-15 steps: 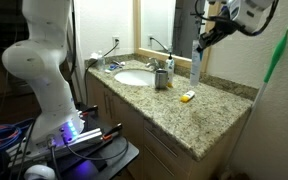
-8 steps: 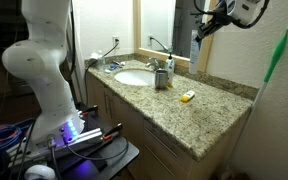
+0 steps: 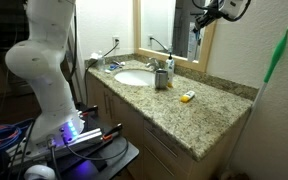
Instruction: Move the squeeze bottle to the left on the counter
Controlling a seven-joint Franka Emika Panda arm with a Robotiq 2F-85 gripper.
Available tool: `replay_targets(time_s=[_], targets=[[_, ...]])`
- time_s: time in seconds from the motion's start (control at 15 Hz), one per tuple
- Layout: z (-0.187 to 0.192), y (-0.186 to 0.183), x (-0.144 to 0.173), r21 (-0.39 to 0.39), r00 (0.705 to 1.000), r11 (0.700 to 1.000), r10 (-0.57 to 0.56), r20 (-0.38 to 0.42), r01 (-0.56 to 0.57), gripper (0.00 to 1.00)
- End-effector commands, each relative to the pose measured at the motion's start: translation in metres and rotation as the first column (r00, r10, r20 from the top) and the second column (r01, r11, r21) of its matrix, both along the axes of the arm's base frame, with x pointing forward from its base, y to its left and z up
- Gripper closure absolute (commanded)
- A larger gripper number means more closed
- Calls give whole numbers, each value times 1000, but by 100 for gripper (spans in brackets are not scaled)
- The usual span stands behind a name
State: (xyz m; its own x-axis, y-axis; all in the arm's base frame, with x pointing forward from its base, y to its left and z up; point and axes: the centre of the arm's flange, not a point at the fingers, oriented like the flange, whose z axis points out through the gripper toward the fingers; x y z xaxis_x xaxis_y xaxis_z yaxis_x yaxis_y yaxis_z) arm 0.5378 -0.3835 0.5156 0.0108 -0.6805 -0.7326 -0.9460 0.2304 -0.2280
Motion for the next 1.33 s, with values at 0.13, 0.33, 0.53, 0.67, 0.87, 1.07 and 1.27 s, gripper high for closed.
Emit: replay_targets(time_s=[0.13, 0.33, 0.53, 0.67, 0.87, 1.07, 1.27], targets=[[-54, 14, 30, 43, 996, 998, 40, -77, -36, 99], [-91, 30, 52, 55, 992, 998, 49, -116, -43, 99], [-104, 35, 53, 57, 991, 997, 56, -123, -49, 99], [-116, 41, 59, 63, 989, 996, 63, -136, -55, 96], [-138, 40, 69, 45, 981, 998, 44, -189, -37, 99], [-167, 51, 78, 12, 976, 999, 33, -216, -32, 99], [-189, 54, 87, 2, 977, 1000, 19, -214, -19, 99]])
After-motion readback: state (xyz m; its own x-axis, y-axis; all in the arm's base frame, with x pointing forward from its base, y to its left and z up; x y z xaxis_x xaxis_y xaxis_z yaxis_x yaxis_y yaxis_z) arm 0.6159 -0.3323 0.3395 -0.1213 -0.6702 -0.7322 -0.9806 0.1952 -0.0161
